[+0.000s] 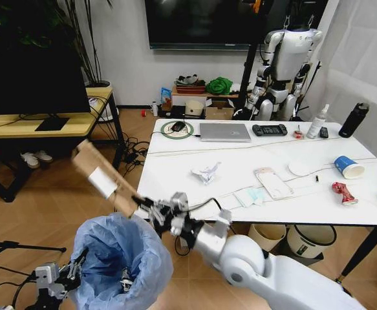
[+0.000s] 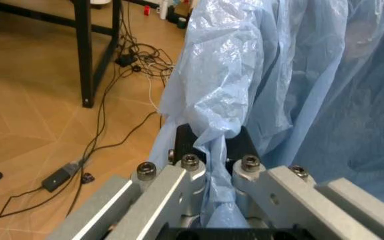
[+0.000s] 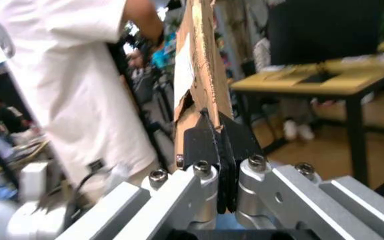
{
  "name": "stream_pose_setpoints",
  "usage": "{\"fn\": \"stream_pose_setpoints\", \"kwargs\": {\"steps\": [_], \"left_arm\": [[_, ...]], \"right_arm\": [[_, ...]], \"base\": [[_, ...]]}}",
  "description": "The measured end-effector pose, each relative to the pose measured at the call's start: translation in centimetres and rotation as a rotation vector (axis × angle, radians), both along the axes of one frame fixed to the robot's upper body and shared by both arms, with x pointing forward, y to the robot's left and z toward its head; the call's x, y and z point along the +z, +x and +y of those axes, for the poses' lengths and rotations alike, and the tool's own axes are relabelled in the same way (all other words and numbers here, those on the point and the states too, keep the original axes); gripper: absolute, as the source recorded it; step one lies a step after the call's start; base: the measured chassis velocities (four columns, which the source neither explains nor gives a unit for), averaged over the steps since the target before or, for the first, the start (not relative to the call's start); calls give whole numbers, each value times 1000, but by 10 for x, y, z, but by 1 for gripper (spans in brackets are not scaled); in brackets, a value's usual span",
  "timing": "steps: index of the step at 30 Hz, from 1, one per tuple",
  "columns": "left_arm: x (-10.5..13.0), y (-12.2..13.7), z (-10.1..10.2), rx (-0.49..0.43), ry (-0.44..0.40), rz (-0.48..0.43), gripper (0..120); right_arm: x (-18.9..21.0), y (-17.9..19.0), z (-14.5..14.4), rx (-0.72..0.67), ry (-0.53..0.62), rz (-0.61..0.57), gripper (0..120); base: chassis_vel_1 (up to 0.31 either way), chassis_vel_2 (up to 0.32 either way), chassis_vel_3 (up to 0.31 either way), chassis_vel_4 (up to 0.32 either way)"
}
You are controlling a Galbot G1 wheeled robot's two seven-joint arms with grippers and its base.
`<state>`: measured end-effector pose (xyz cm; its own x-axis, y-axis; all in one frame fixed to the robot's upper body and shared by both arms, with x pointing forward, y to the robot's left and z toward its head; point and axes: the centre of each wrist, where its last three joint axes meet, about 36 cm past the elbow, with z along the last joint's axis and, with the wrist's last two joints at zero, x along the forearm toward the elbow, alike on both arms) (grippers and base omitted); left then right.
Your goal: Pick up the trash bin and place the trash from the table into it.
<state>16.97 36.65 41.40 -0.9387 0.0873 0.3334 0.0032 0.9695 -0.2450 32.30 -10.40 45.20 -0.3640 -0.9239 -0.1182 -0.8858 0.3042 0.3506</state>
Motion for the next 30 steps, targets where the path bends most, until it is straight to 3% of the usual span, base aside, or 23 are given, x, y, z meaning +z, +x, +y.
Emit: {"fn": "stream_pose_setpoints", "kwargs": {"steps": [3,13,24,30], "left_arm": [[2,0,0,9,-1,-4,0],[8,-1,-6,22,-11,-15,0],[11,0,-6,29,-17,-18,0],[7,0,-8,32,-23,-11,0]], "right_arm": [[-11,-22,5,17,-21,10,0],[-32,-29,13,28,-63,-3,2],[-49,-41,10,2,-95,-19,40],[-14,-14,8,-94,-10,-68,65]], "base": [[0,0,0,0],[0,0,0,0],[0,0,0,0],[0,0,0,0]]}}
